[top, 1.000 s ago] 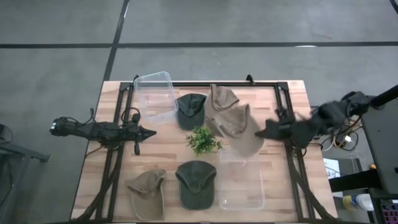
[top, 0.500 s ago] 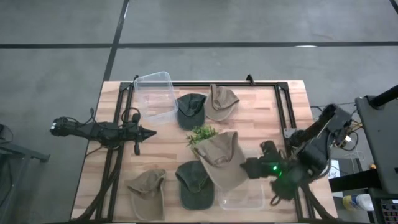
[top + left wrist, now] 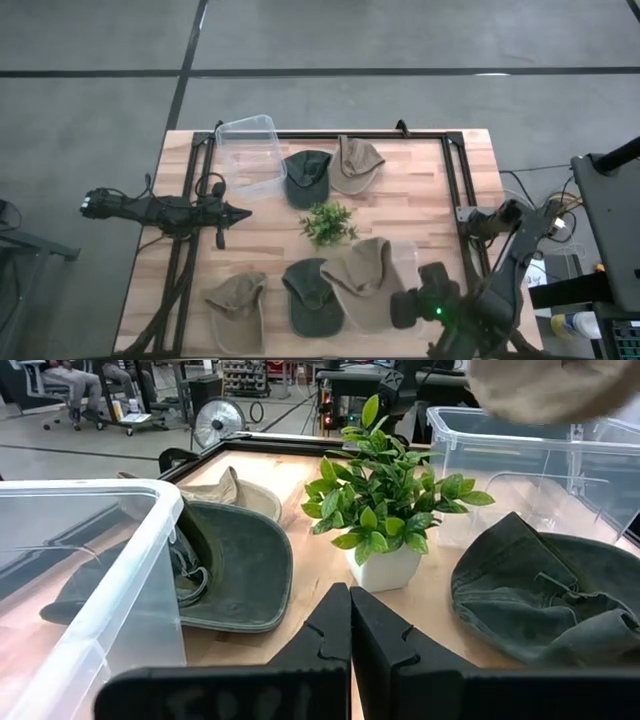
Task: Pick & Place hat
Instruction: Put the right brown cap into the top transparent bin, then put the top brown cap into the top transparent bin
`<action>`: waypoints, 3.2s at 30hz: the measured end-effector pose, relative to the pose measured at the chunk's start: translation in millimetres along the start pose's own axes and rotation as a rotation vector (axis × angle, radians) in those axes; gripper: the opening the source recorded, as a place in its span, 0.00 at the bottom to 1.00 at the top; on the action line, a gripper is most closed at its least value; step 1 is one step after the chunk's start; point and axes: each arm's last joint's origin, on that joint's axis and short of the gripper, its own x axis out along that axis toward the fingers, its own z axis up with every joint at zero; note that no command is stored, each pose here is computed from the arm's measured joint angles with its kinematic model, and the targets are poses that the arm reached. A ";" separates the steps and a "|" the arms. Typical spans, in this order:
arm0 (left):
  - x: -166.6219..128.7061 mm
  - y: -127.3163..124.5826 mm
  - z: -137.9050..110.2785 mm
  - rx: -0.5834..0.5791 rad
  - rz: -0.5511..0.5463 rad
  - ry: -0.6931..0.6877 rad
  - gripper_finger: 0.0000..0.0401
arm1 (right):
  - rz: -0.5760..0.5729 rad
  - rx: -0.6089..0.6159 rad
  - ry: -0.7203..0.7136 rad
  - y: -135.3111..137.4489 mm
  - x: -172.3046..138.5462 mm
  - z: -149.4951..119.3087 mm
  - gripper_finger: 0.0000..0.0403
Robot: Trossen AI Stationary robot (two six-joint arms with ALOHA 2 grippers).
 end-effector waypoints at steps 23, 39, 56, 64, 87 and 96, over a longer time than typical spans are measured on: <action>0.0 0.0 0.3 -0.001 0.000 -0.003 0.00 | -0.238 -0.040 -0.011 -21.5 47.6 -9.1 0.05; 0.0 0.0 0.5 -0.002 0.000 -0.005 0.00 | -0.268 -0.077 0.231 -1.5 17.4 4.4 0.37; 0.0 0.0 0.5 -0.002 0.000 -0.005 0.00 | -0.057 -0.266 -0.285 38.5 45.7 93.8 0.31; 0.0 -0.1 0.5 -0.002 0.000 -0.005 0.00 | -0.139 -0.219 -0.353 53.3 70.4 158.5 0.31; -2.2 0.5 22.9 -0.673 -0.031 -0.250 0.00 | -0.131 -0.185 -0.165 61.3 98.0 257.8 0.30; -4.1 0.5 29.4 -1.071 -0.117 -0.301 0.00 | -0.186 -0.215 -0.149 54.4 103.8 272.0 0.28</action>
